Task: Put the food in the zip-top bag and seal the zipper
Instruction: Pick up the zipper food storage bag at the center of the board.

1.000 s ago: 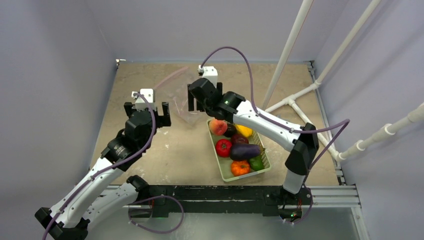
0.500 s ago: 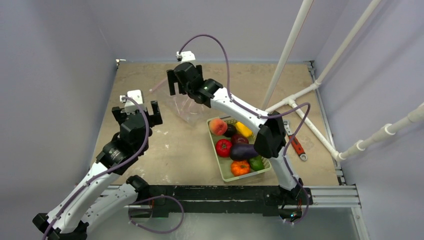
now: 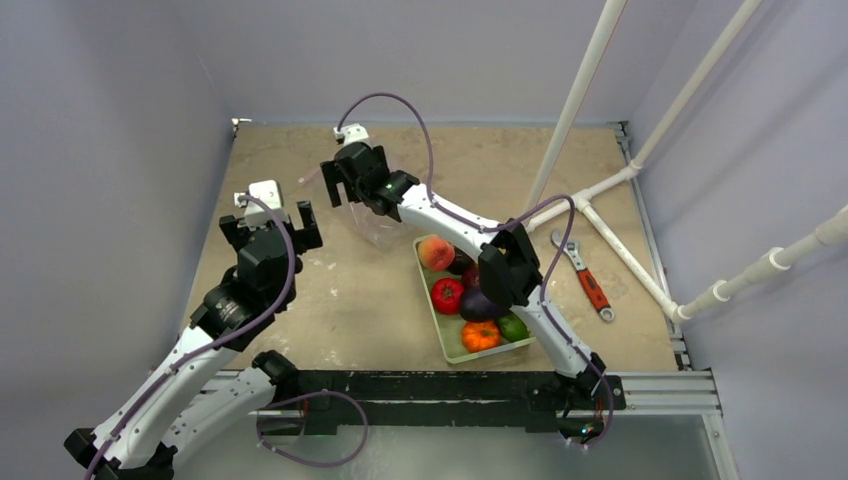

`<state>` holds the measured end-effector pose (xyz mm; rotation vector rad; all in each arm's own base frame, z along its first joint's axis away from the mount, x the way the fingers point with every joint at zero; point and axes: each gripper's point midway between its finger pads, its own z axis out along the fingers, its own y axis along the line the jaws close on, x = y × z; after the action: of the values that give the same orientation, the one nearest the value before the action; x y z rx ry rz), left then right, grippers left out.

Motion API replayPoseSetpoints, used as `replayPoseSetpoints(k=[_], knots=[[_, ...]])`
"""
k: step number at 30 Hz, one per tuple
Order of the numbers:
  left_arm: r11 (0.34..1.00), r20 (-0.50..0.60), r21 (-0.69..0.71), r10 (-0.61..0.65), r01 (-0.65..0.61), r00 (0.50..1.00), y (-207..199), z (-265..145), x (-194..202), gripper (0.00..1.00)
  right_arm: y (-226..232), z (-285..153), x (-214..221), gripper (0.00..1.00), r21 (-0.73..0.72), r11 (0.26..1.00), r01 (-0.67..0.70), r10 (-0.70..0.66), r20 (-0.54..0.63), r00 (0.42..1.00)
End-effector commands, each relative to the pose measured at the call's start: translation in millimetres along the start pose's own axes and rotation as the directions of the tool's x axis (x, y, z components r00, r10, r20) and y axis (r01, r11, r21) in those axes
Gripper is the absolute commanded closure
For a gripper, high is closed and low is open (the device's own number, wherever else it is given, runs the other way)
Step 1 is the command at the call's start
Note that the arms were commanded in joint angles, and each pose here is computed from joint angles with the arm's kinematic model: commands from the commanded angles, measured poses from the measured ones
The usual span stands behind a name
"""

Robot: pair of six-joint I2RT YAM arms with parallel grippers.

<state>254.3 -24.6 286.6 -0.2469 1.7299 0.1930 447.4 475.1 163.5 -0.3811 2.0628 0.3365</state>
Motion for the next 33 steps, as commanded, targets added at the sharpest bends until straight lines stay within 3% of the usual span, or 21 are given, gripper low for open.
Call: replayPoseSetpoints(k=[1, 9, 13, 21, 25, 27, 33], knots=[[0.998, 0.040, 0.011, -0.058, 0.058, 0.997, 0.4, -3.8, -17.5, 0.02, 7.0, 6.3, -16.8, 0.01, -0.026, 1.000, 0.008, -0.006, 0.061, 0.998], [0.998, 0.038, 0.021, -0.059, 0.058, 0.998, -1.8, -3.5, -17.7, 0.02, 7.9, 33.9, 17.2, 0.01, -0.018, 0.999, 0.028, -0.027, 0.021, 0.999], [0.998, 0.038, 0.021, -0.057, 0.057, 0.998, -1.7, -3.6, -17.2, 0.02, 7.1, 43.8, 28.6, 0.06, -0.008, 0.999, 0.037, -0.037, 0.010, 0.999], [0.998, 0.038, 0.024, -0.058, 0.057, 0.998, -2.1, -3.6, -17.5, 0.01, 5.7, 50.3, 38.3, 0.43, -0.005, 0.998, 0.059, -0.059, 0.001, 0.998], [0.998, 0.039, 0.025, -0.057, 0.056, 0.998, -2.3, -3.4, -17.3, 0.01, 5.8, 49.5, 39.9, 0.74, -0.009, 0.997, 0.071, -0.071, 0.002, 0.998], [0.998, 0.039, 0.024, -0.057, 0.056, 0.998, -2.1, -3.5, -17.4, 0.01, 5.5, 47.7, 39.4, 0.99, -0.014, 0.997, 0.073, -0.073, 0.009, 0.997], [0.998, 0.036, 0.022, -0.051, 0.050, 0.998, -2.5, -2.9, -16.2, 0.01, 7.2, 29.2, 15.0, 1.00, -0.026, 0.998, 0.063, -0.061, 0.075, 0.995]])
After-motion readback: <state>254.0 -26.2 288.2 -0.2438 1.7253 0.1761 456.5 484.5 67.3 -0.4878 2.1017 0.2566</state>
